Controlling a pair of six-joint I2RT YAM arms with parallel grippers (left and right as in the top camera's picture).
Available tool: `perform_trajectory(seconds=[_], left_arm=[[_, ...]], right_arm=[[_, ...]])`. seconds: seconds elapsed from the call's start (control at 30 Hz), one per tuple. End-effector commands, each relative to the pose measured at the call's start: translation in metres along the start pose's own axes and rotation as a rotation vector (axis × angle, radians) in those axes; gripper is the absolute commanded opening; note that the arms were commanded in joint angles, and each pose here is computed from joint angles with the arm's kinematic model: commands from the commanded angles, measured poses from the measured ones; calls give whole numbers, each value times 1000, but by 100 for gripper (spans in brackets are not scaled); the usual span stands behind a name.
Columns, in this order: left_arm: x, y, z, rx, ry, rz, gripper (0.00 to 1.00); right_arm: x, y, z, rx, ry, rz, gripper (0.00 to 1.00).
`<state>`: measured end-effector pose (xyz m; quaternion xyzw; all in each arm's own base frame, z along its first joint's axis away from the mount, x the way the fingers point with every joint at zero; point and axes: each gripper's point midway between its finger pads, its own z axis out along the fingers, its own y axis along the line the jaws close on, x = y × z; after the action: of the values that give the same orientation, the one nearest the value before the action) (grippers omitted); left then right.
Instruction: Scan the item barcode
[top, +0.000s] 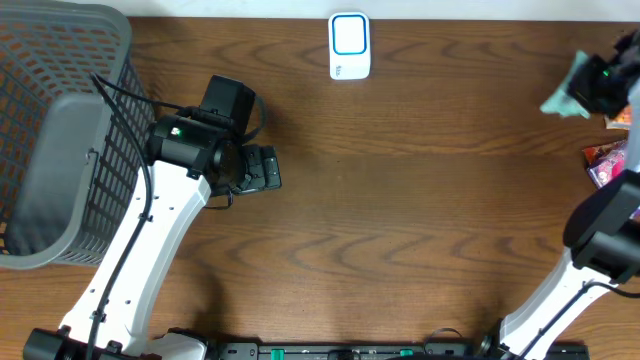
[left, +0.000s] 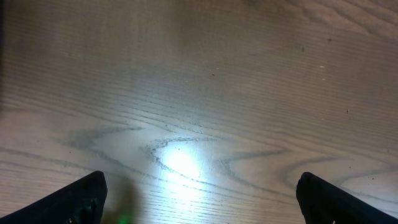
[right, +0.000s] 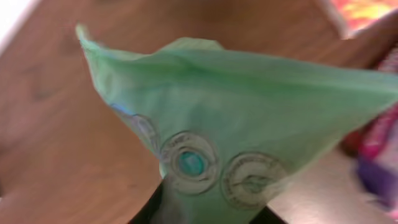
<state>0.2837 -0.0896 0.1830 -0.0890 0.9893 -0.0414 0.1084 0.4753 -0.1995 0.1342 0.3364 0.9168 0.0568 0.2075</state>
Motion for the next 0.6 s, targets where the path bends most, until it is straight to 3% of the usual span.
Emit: perform_trajectory(seconds=[0.0,0.1,0.37,0.57], left_arm=[[1,1,1,-11,4,8,98],[1,2,1,-12,4,8,98],[1,1,1,-11,4,8,98],[1,2,1,-12,4,8,98]], right_arm=[[2,-29,14,66,27,-49,42],[0,-50,12,107,29,-16,99],[8,-78,-43,128,41,107,99],[26,-44,-131,14,-16,94,99]])
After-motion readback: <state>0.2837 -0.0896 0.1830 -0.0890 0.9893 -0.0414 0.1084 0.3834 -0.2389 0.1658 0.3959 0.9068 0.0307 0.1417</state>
